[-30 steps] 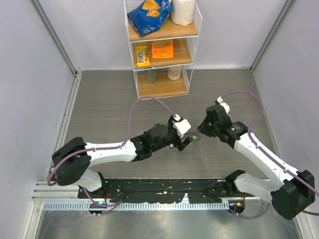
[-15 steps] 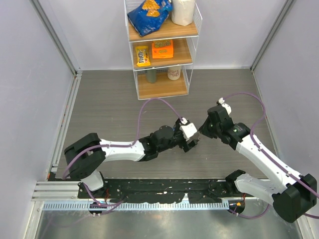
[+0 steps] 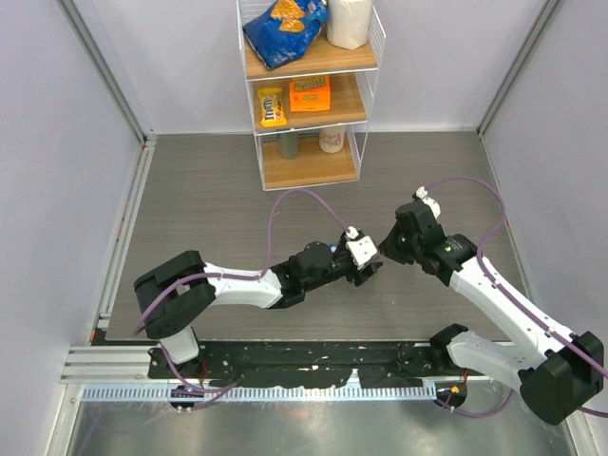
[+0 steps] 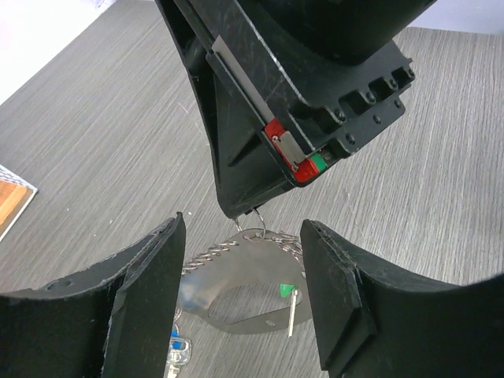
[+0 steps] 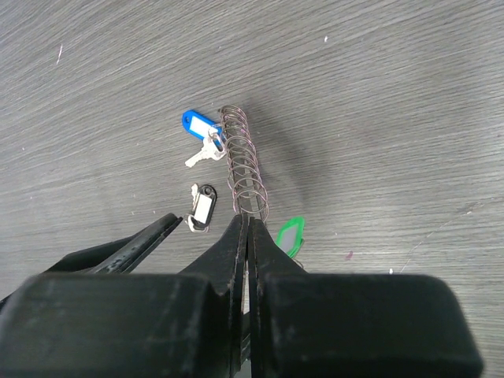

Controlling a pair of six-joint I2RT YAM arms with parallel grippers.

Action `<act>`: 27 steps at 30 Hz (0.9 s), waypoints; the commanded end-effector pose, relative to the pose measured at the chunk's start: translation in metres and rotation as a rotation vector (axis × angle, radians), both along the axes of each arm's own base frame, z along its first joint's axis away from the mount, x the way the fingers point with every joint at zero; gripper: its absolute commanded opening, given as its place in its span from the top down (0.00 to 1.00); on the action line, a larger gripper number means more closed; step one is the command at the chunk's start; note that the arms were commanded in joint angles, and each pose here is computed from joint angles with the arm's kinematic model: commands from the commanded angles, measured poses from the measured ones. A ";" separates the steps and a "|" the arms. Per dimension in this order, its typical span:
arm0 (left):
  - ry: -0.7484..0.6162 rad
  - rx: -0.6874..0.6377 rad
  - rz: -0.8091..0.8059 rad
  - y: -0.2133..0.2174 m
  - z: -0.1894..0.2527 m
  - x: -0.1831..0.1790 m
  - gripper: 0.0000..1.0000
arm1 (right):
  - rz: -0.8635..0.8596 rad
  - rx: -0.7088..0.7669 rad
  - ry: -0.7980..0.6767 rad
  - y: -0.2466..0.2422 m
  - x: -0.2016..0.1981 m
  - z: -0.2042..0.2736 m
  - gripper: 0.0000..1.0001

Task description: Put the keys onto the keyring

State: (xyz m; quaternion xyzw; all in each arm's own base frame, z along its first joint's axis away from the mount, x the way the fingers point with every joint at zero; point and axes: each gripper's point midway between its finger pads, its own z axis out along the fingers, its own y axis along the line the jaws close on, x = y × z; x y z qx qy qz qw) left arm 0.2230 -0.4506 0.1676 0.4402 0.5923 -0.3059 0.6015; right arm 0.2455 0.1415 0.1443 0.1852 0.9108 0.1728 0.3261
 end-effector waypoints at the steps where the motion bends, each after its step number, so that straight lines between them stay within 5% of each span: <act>1: -0.059 -0.074 -0.010 -0.011 0.021 0.002 0.36 | -0.015 0.045 -0.045 0.005 0.009 0.014 0.95; 27: -0.098 -0.072 0.051 -0.015 0.017 0.017 0.71 | 0.011 0.090 -0.049 0.012 0.005 0.020 0.95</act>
